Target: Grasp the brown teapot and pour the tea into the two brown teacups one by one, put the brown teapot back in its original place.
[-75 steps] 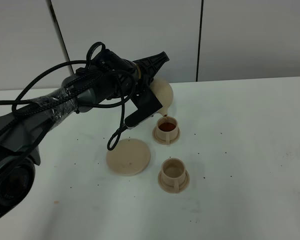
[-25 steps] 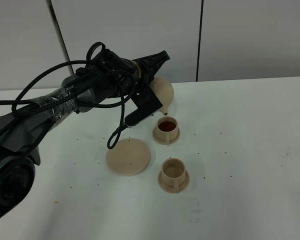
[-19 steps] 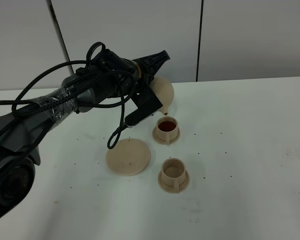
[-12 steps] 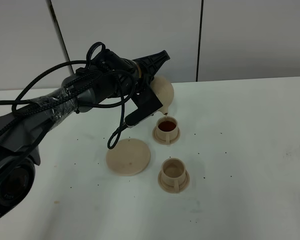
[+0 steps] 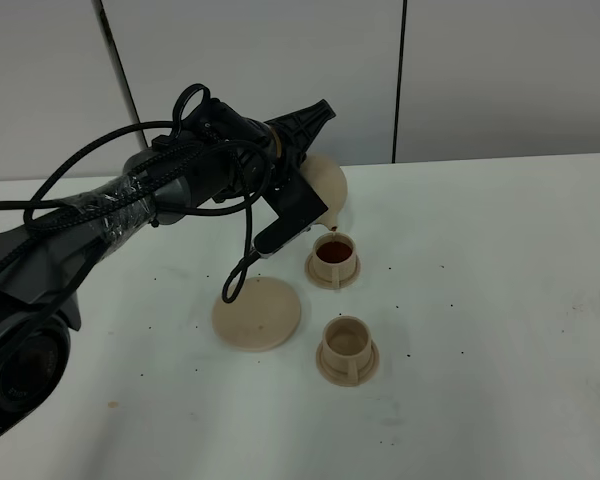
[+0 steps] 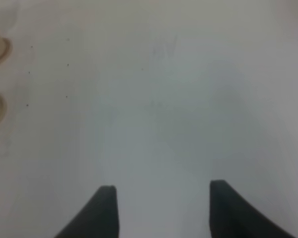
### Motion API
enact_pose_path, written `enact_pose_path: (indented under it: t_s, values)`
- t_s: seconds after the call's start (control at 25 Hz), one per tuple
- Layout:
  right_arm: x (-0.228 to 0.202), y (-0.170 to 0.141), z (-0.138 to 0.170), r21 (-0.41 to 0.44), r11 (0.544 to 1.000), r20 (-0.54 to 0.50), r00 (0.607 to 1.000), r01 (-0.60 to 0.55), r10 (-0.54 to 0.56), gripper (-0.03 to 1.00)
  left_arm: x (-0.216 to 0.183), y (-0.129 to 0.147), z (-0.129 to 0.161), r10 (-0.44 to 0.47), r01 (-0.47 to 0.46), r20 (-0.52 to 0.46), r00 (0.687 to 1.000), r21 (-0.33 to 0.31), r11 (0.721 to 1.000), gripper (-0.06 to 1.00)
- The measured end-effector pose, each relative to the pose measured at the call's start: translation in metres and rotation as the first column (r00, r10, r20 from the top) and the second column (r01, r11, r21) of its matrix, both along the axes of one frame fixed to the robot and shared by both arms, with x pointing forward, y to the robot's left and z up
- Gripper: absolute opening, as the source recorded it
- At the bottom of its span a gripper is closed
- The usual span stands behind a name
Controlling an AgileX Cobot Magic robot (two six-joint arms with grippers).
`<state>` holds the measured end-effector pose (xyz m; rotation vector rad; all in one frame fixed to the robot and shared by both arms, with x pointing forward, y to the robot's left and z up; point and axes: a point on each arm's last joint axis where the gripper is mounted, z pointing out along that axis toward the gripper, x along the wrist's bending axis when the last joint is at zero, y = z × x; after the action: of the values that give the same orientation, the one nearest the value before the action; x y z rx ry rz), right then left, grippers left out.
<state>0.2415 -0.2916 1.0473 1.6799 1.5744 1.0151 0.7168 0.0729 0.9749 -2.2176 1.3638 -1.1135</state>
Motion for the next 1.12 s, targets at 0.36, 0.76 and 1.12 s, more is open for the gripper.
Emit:
enact_pose_path:
  t_s: [0.36, 0.76, 1.12]
  values:
    - [0.0, 0.0, 0.0, 0.0, 1.0, 0.0, 1.0, 0.0, 0.0, 0.41, -0.0018, 0.0029, -0.0025, 0.04, -0.04, -0.037, 0.999, 0.005, 0.999, 0.17]
    - [0.0, 0.0, 0.0, 0.0, 1.0, 0.0, 1.0, 0.0, 0.0, 0.41, -0.0038, 0.0046, -0.0048, 0.111, -0.115, -0.081, 0.99, -0.043, 0.992, 0.17]
    - [0.0, 0.0, 0.0, 0.0, 1.0, 0.0, 1.0, 0.0, 0.0, 0.41, -0.0051, 0.0071, -0.0063, 0.163, -0.169, -0.109, 0.981, -0.053, 0.984, 0.17]
